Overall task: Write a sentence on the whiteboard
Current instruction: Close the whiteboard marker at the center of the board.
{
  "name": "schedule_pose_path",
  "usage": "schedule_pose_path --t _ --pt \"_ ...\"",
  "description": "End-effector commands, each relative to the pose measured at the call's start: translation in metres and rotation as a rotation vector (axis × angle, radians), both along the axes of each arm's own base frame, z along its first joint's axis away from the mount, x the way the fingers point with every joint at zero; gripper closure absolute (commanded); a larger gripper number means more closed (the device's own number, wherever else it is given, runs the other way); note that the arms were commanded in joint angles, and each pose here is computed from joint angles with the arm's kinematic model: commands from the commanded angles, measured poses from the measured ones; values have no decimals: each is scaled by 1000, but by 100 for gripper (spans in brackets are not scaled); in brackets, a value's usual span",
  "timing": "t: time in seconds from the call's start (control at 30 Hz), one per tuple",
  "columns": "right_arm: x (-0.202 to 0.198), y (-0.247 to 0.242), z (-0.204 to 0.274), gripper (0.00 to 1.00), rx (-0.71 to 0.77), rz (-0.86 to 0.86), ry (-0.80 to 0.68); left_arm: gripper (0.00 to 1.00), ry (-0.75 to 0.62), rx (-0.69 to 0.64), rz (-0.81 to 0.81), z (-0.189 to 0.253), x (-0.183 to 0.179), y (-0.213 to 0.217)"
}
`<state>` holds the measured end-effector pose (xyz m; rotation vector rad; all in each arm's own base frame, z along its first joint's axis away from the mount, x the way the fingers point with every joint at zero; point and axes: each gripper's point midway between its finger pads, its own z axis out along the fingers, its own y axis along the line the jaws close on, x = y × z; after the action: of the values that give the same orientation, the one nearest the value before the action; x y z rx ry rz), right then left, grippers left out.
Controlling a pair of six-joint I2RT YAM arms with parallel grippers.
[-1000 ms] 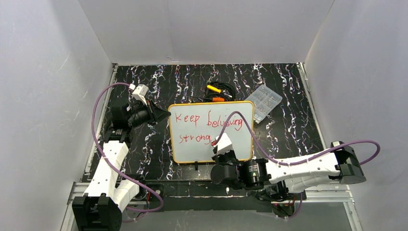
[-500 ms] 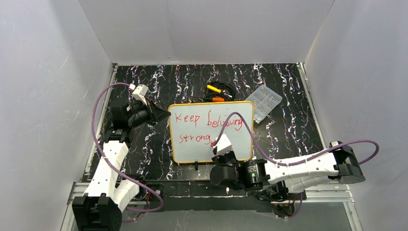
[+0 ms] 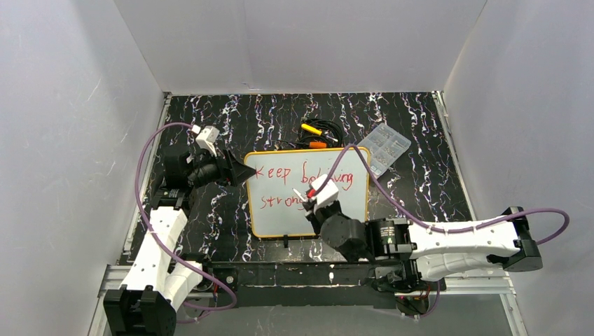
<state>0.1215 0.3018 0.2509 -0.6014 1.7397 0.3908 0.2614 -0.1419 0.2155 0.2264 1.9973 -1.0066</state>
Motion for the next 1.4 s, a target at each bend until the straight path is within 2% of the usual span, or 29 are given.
schedule_pose_path --t 0.0,0.23,0.37,0.5,0.63,0.8,0.93,1.1,1.37 --pt "16 9 35 99 14 79 -19 29 -73 57 22 19 -4 7" --pt "49 6 72 99 114 233 42 21 -171 150 122 44 -5 26" --pt "66 -3 80 99 119 297 96 21 -255 186 144 72 -12 29" --pt "73 -7 80 99 131 410 189 23 -357 235 12 101 -31 6" --pt "71 -7 79 99 178 543 299 25 -377 277 -208 107 -57 -28" --pt "49 0 71 99 215 704 433 26 -380 189 -466 117 -93 -68" --pt "36 4 53 99 216 767 544 26 -342 164 -615 111 -115 -91" --pt "21 7 44 99 233 844 647 26 -292 165 -732 94 -131 -111" --pt "5 6 45 99 251 934 710 33 -251 244 -779 64 -133 -127"
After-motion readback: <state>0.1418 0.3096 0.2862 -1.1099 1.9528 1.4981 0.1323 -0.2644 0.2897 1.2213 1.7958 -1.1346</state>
